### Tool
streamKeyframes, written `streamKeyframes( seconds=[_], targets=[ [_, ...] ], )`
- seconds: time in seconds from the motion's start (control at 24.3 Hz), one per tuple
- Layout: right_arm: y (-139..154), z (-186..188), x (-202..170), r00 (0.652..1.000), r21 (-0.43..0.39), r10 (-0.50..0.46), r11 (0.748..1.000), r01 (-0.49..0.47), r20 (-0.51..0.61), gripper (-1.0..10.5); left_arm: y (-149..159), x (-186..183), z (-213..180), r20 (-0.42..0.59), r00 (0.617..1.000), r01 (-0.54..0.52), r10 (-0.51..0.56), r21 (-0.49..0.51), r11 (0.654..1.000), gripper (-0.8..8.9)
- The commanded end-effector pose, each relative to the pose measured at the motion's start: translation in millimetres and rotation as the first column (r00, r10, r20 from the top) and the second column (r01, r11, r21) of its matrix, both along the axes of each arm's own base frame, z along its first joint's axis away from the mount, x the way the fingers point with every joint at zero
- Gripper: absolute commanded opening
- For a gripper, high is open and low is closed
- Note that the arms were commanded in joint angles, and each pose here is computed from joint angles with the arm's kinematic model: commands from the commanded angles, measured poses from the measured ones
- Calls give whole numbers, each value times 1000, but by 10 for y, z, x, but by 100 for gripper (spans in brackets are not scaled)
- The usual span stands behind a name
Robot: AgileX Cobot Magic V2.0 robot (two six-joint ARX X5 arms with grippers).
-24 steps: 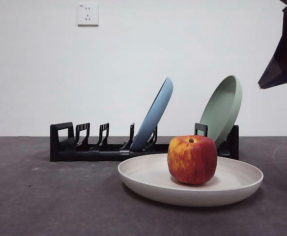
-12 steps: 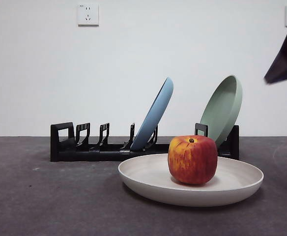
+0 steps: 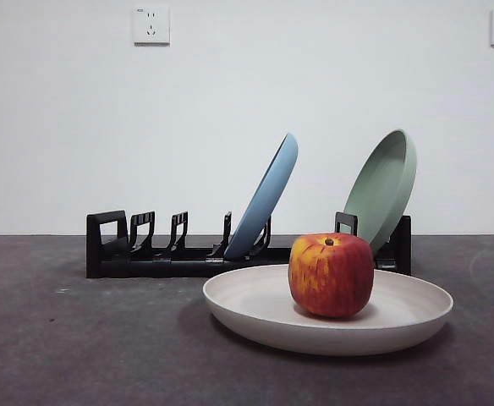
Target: Take the yellow plate from the plate rack,put the plate on the table,take the apple from the table,put the apple in the plate
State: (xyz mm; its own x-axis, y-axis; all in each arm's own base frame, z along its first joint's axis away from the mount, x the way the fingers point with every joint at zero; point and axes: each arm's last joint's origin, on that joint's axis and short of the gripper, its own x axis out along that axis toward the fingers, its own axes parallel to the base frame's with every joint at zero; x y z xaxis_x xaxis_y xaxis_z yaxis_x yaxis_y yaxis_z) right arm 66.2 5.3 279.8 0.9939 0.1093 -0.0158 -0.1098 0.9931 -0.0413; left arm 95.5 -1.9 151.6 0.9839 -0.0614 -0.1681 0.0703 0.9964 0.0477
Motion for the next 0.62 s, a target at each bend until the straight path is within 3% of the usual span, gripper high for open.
streamKeyframes(
  seconds=[0.04, 0.21, 0.62],
  targets=[
    [3, -145, 85, 1000, -26, 0, 1000, 1, 32, 1, 4, 5, -43, -10, 1000, -9, 9, -9, 1000, -3],
    [24, -447, 205, 997, -12, 47, 999, -46, 59, 1, 4, 5, -43, -10, 1000, -9, 9, -9, 1000, -3],
    [92, -1062, 266, 989, 39, 148, 988, -148, -18, 1, 4, 5, -43, -10, 1000, -9, 9, -9, 1000, -3]
  ],
)
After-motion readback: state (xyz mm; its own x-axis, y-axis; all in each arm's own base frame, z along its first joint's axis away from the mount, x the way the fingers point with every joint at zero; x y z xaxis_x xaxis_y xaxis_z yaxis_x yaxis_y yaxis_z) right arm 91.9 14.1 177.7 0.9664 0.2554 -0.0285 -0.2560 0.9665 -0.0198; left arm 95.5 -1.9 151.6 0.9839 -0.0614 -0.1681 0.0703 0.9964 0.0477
